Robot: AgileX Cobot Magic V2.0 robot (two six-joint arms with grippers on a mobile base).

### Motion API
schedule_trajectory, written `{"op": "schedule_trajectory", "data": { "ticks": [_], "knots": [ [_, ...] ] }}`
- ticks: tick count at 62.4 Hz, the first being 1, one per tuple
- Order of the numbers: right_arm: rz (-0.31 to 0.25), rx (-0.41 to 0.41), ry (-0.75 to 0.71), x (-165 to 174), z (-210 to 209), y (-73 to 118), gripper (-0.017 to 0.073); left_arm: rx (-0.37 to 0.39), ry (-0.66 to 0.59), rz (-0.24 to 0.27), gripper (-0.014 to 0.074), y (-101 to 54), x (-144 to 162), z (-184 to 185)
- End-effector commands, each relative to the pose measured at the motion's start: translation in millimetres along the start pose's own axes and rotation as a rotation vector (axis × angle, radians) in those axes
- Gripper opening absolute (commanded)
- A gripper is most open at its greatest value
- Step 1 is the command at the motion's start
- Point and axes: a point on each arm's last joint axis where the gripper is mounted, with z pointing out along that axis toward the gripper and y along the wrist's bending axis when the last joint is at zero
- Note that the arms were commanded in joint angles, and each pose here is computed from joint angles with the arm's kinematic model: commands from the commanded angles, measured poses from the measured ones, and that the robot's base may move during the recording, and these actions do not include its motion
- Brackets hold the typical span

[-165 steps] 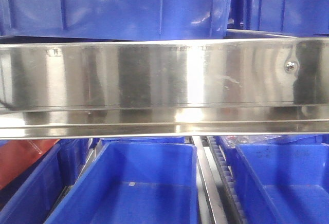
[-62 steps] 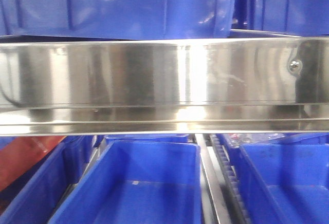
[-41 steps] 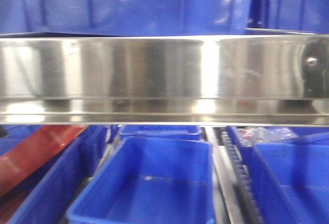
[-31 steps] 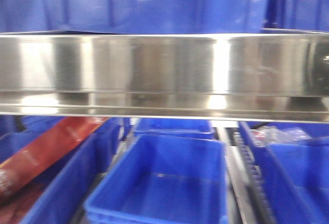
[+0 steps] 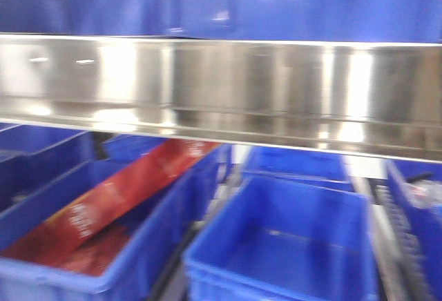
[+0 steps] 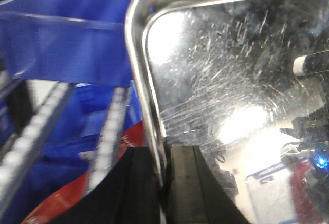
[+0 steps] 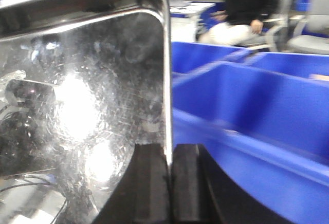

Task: Stack silver trays without gaps
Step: 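Drive the base around while holding the tray in both grippers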

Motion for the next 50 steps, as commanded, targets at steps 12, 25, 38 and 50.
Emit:
{"op": "schedule_trajectory", "data": {
  "ticks": [12,25,38,50],
  "knots": [
    [-0.008,-0.075,-0.082,-11.1,-4.6,7.1,-0.0080,0.016,-0.030,0.013,-0.0008,-3.4,-5.0,-4.9],
    [-0.008,-0.075,-0.082,-11.1,-4.6,7.1,-0.0080,0.016,-0.030,0.013,-0.0008,-3.4,-5.0,-4.9],
    [-0.008,-0.075,-0.082,-11.1,-4.6,7.1,-0.0080,0.016,-0.030,0.013,-0.0008,-3.4,-5.0,-4.9],
    [-0.008,-0.075,-0.082,-11.1,-4.6,7.1,-0.0080,0.016,-0.030,0.013,-0.0008,-3.4,-5.0,-4.9]
  ]
}}
